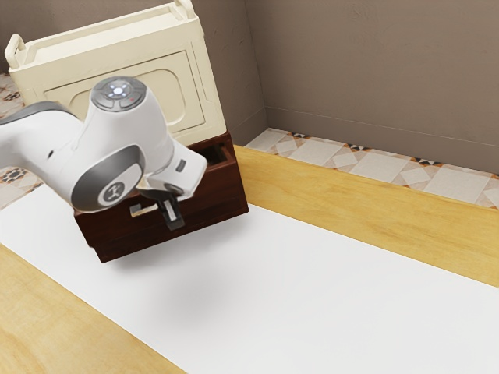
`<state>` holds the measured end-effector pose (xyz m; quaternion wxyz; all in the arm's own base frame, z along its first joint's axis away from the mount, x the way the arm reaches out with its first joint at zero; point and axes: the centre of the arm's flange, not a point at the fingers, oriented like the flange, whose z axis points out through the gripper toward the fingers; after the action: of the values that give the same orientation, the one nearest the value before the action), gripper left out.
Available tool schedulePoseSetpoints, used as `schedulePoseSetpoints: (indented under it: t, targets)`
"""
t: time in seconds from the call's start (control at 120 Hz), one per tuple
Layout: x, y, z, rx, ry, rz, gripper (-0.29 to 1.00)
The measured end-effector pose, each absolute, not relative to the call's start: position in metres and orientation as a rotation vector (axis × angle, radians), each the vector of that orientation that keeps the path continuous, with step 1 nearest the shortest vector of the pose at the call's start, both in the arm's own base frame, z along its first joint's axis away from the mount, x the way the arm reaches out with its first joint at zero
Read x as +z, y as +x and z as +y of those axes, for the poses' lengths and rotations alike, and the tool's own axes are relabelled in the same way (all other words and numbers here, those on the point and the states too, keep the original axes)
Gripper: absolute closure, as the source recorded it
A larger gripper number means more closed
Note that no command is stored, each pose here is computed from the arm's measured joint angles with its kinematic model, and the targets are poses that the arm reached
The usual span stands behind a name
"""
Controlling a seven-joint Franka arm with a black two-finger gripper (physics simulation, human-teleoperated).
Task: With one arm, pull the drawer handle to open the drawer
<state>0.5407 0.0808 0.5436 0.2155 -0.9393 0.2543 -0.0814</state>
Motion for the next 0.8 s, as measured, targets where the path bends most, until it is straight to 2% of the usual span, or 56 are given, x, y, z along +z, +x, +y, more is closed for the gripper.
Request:
schedulePoseSetpoints:
  t: [0.333, 0.608, 0.8]
  targets:
    - [0.547, 0.523, 0.071, -0.234, -2.614, 0.699, 0.40]
    - [0.546, 0.512, 0.063, -0.233, -2.619, 0.697, 0.35]
    - [0.549, 0.507, 0.055, -0.238, -2.622, 0.697, 0.38]
